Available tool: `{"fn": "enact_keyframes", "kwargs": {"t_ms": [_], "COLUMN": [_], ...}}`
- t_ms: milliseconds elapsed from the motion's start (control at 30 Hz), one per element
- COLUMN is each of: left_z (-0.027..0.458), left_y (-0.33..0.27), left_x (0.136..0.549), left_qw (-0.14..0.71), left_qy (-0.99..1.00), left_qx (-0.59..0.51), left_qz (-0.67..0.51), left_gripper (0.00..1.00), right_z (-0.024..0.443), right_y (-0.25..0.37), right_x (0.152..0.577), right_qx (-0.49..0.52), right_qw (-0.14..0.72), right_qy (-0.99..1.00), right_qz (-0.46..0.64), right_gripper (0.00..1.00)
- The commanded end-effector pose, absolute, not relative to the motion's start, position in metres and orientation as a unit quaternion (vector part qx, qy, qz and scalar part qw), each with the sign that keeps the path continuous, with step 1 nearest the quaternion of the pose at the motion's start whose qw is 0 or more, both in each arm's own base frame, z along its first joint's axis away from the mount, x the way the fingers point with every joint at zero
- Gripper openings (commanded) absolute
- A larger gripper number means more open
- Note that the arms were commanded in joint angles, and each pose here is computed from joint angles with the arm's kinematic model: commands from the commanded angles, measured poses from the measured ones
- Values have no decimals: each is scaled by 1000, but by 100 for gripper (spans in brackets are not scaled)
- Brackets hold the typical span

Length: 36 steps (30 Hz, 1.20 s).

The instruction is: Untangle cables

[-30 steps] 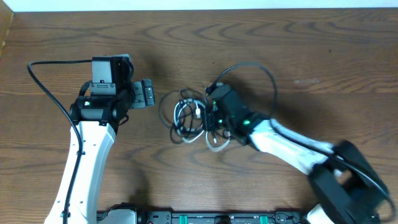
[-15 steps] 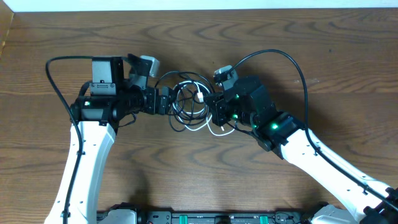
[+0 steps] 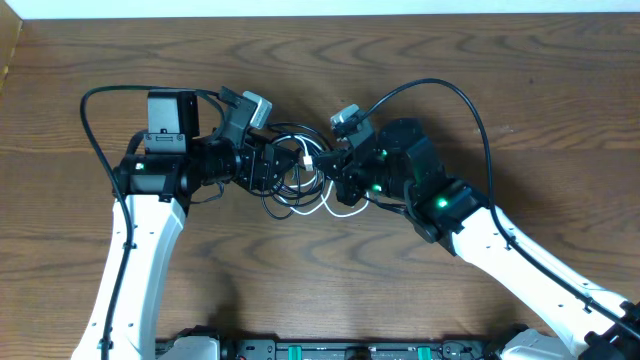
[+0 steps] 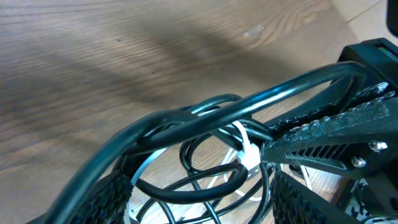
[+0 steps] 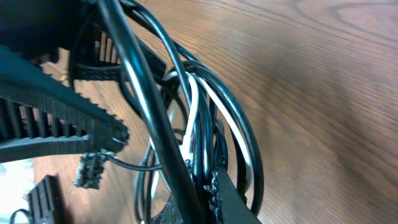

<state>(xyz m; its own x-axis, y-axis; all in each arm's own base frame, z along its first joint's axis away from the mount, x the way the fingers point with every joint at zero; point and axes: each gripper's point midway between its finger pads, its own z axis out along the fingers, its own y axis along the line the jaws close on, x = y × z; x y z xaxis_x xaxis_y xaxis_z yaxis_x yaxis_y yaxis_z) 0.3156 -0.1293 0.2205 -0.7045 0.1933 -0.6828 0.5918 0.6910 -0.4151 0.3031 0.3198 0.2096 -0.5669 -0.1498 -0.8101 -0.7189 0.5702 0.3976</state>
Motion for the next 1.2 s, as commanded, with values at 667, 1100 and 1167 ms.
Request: {"fn": "enact_keyframes", "kwargs": {"t_ms": [667,1100,1167], "left_z": [223,206,207], "left_y": [-123,-86,-89], "left_x": [327,347,346], "left_qw": [337,342,342], "left_qy": [861,899,897], "left_qx": [246,213,215], "left_qz": [-292,-169,-177], "left_gripper": [64,73,73], "right_z": [262,266,266], "right_y": [338,338,337], "right_x": [278,273,273], "right_qx": [-334,-344,-345], "right_qw": [394,386,385], "right_qy": [724,713,711], "right_qz": [457,474,476], "right_gripper": [1,1,1]}}
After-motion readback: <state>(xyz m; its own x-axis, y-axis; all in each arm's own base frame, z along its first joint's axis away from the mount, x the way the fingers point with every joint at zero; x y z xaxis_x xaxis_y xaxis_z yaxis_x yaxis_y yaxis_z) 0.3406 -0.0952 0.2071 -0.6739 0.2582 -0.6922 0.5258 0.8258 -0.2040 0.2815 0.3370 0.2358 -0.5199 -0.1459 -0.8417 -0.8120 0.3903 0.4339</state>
